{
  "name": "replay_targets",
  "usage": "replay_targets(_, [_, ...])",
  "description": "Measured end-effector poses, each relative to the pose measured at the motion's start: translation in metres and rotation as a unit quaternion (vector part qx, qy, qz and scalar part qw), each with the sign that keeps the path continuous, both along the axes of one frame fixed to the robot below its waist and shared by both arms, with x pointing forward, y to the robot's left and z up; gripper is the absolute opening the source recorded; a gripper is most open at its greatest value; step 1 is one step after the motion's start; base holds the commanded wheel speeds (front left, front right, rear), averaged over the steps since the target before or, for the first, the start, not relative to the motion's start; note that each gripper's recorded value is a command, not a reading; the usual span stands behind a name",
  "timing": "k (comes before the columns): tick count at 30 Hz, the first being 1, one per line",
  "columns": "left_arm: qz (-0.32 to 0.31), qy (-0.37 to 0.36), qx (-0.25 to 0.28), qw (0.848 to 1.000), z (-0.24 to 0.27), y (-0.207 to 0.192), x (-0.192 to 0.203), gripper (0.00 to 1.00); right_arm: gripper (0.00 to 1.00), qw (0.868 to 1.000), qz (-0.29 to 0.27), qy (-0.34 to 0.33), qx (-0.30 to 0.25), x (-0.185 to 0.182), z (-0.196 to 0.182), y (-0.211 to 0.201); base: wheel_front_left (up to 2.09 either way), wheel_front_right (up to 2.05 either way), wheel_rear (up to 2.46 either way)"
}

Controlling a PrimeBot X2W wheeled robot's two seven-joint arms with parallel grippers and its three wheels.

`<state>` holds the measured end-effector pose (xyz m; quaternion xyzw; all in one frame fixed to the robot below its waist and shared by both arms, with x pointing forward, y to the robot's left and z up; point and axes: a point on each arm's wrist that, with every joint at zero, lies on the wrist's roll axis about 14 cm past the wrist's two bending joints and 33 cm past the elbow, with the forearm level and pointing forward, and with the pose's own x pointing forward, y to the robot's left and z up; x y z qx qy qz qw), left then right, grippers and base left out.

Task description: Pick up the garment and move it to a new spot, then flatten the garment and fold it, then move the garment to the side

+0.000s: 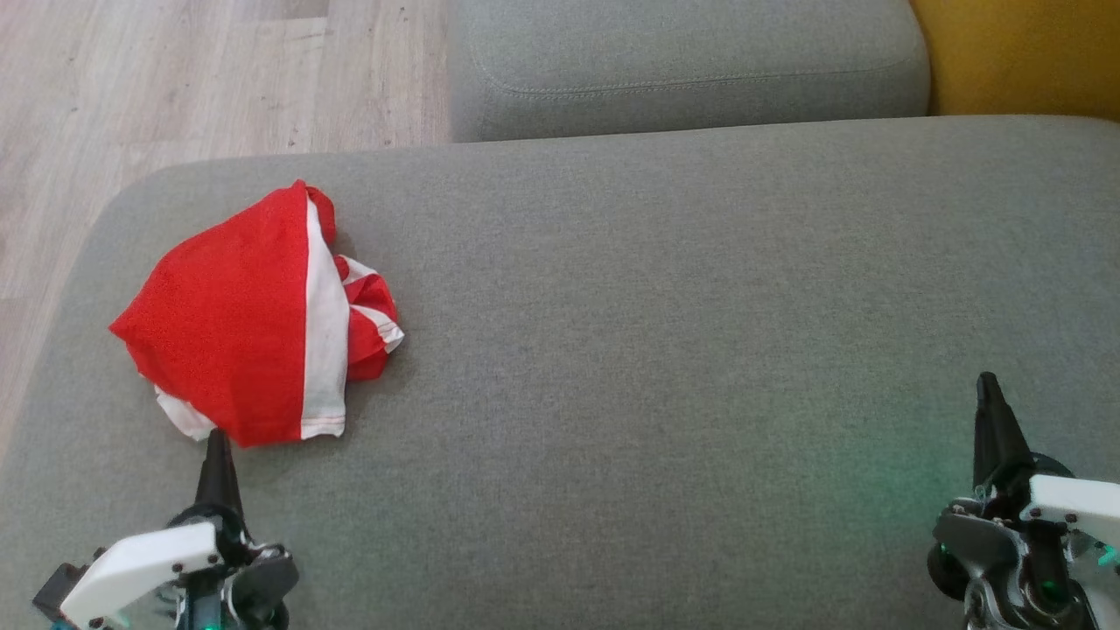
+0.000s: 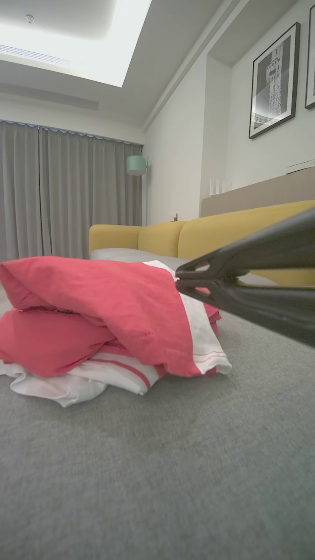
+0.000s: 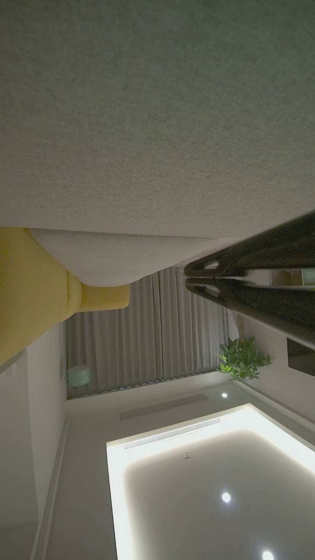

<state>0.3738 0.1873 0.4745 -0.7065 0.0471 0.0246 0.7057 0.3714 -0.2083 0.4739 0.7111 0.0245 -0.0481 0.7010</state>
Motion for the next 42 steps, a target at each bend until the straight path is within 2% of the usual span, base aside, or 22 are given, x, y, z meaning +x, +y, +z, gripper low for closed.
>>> replay_targets(1, [0.000, 0.000, 0.000, 1.000, 0.000, 0.000, 0.000, 0.00, 0.00, 1.000, 0.000, 0.000, 0.000, 0.000, 0.000, 0.000, 0.00, 0.00, 0.00])
replay_targets(2, [0.000, 0.000, 0.000, 1.000, 0.000, 0.000, 0.000, 1.00, 1.00, 1.000, 0.000, 0.000, 0.000, 0.000, 0.000, 0.000, 0.00, 0.00, 0.00])
replay_targets(8, [0.001, 0.047, -0.003, 0.999, -0.030, -0.002, -0.018, 1.00, 1.00, 0.999, -0.001, 0.047, 0.005, -0.017, -0.030, 0.002, 0.00, 0.00, 0.00])
replay_targets(19, [0.007, 0.036, 0.001, 0.999, -0.024, -0.003, -0.016, 1.00, 1.00, 0.999, 0.001, 0.042, -0.019, -0.015, -0.026, 0.006, 0.00, 0.00, 0.00])
replay_targets(25, [0.019, 0.033, 0.009, 0.999, -0.021, 0.002, -0.016, 1.00, 1.00, 0.998, 0.001, 0.042, -0.053, -0.014, -0.024, 0.005, 0.00, 0.00, 0.00])
replay_targets(34, [0.035, 0.020, 0.057, 0.998, -0.013, 0.014, -0.014, 1.00, 1.00, 0.990, 0.013, 0.029, -0.136, -0.011, -0.014, 0.007, 0.00, 0.00, 0.00])
replay_targets(42, [0.036, 0.006, 0.132, 0.991, 0.005, 0.016, -0.008, 1.00, 1.00, 0.975, 0.029, 0.009, -0.218, -0.006, 0.000, 0.014, 0.00, 0.00, 0.00])
